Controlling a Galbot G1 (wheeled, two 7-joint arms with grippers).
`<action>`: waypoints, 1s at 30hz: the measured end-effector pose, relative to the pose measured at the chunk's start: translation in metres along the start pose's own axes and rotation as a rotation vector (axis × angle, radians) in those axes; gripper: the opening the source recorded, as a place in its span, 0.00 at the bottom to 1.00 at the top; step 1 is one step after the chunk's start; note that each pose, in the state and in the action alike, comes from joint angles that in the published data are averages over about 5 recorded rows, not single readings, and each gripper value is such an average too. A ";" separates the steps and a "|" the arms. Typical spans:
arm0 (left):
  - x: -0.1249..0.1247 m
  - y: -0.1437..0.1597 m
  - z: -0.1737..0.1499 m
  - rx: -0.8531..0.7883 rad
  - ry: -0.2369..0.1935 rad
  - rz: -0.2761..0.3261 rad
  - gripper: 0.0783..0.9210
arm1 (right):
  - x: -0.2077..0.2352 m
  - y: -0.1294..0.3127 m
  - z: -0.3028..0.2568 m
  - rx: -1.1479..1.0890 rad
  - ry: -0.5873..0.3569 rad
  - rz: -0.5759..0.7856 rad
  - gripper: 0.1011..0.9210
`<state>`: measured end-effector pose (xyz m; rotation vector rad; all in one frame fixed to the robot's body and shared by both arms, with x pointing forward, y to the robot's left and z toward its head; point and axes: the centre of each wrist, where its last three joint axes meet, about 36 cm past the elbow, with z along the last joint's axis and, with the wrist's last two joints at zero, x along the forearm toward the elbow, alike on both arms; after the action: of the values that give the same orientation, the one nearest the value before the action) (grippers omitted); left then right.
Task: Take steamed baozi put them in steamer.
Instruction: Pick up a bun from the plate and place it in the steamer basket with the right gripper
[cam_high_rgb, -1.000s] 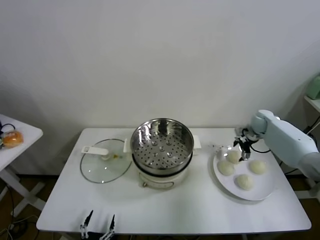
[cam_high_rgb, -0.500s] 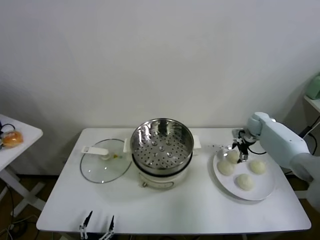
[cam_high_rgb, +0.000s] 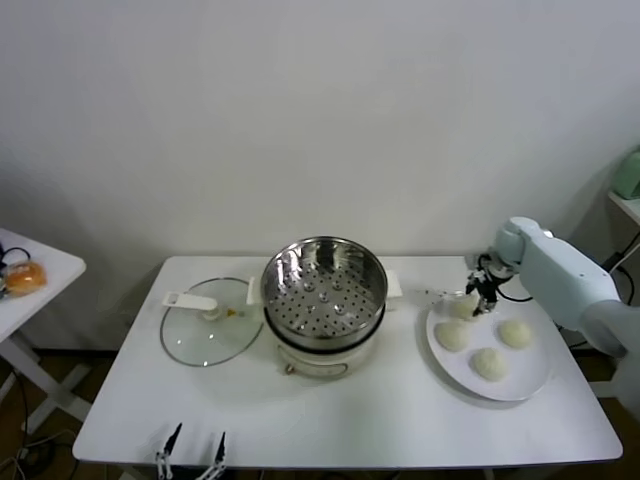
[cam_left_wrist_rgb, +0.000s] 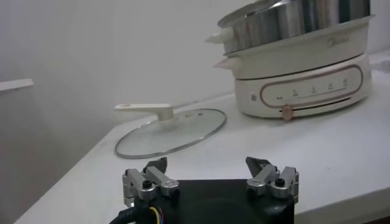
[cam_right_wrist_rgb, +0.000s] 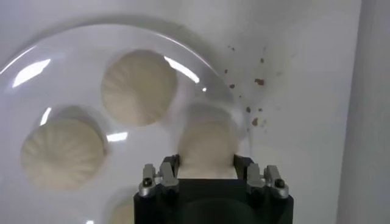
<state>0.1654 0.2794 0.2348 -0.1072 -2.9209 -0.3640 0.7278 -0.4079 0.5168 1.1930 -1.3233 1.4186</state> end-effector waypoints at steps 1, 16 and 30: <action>0.000 0.000 0.000 -0.001 -0.001 -0.001 0.88 | 0.010 -0.004 -0.002 0.013 -0.006 0.012 0.63; 0.000 -0.001 -0.004 -0.018 -0.008 0.011 0.88 | 0.167 -0.042 -0.119 0.409 -0.148 0.186 0.67; -0.003 -0.002 -0.007 -0.027 -0.013 0.015 0.88 | 0.188 -0.040 -0.271 1.025 -0.127 0.231 0.68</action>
<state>0.1695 0.2760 0.2406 -0.1353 -2.9274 -0.4016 0.7041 -0.1402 0.7118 1.8184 -0.7890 2.3481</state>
